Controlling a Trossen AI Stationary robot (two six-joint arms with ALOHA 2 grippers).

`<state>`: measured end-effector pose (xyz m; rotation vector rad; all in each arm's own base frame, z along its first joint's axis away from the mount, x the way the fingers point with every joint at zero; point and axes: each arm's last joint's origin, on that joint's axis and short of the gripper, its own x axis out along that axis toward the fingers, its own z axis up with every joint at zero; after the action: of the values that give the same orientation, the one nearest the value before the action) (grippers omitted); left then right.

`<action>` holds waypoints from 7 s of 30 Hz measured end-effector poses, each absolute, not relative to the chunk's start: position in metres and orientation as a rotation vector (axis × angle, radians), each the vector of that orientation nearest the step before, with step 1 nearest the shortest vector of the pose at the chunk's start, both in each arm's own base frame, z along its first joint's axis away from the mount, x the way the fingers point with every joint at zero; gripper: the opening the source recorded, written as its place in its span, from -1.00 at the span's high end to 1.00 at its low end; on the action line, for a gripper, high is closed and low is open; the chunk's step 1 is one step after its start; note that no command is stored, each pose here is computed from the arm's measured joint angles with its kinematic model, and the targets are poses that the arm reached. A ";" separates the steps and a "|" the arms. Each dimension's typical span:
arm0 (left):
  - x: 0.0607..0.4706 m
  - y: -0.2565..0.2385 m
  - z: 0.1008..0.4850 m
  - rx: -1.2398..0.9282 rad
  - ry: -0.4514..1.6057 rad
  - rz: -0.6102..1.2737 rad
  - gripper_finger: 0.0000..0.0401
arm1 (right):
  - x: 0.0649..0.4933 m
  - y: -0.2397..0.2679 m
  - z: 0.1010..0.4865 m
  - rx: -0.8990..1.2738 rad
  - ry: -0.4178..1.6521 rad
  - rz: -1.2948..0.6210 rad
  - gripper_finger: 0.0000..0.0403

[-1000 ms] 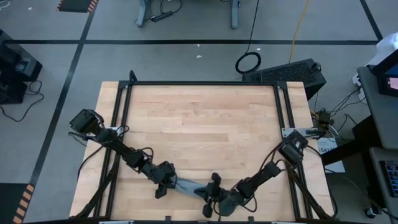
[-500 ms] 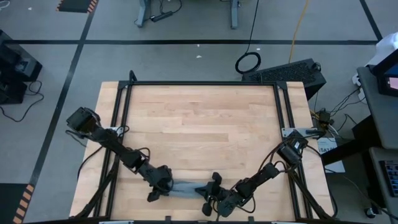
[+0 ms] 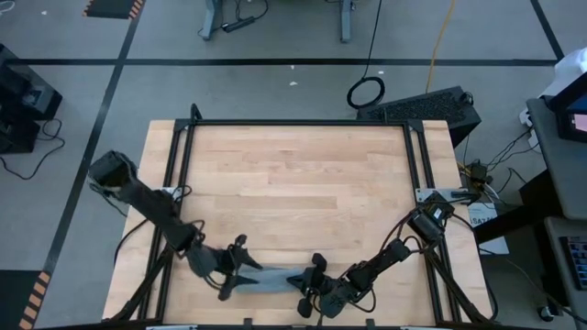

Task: Roll towel
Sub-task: Roll the gray towel, then return to Home Position

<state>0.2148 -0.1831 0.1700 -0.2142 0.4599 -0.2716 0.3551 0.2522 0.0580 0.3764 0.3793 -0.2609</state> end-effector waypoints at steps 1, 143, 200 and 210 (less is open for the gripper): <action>0.214 -0.188 0.162 -0.197 0.459 -0.247 0.00 | 0.355 0.252 0.058 0.377 0.379 -0.262 1.00; 0.159 -0.051 0.134 0.005 0.065 0.019 0.96 | 0.144 0.044 0.140 -0.075 0.191 0.069 1.00; 0.094 -0.019 0.171 0.089 -0.061 0.052 0.99 | 0.097 0.014 0.170 -0.152 -0.031 0.062 1.00; 0.097 -0.005 0.168 0.039 -0.034 0.035 1.00 | 0.098 0.007 0.169 -0.141 -0.023 0.114 1.00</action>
<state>0.0971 -0.0051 0.1679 0.0393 -0.0339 0.0350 0.0978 0.0073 0.1689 -0.1414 -0.0230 0.1145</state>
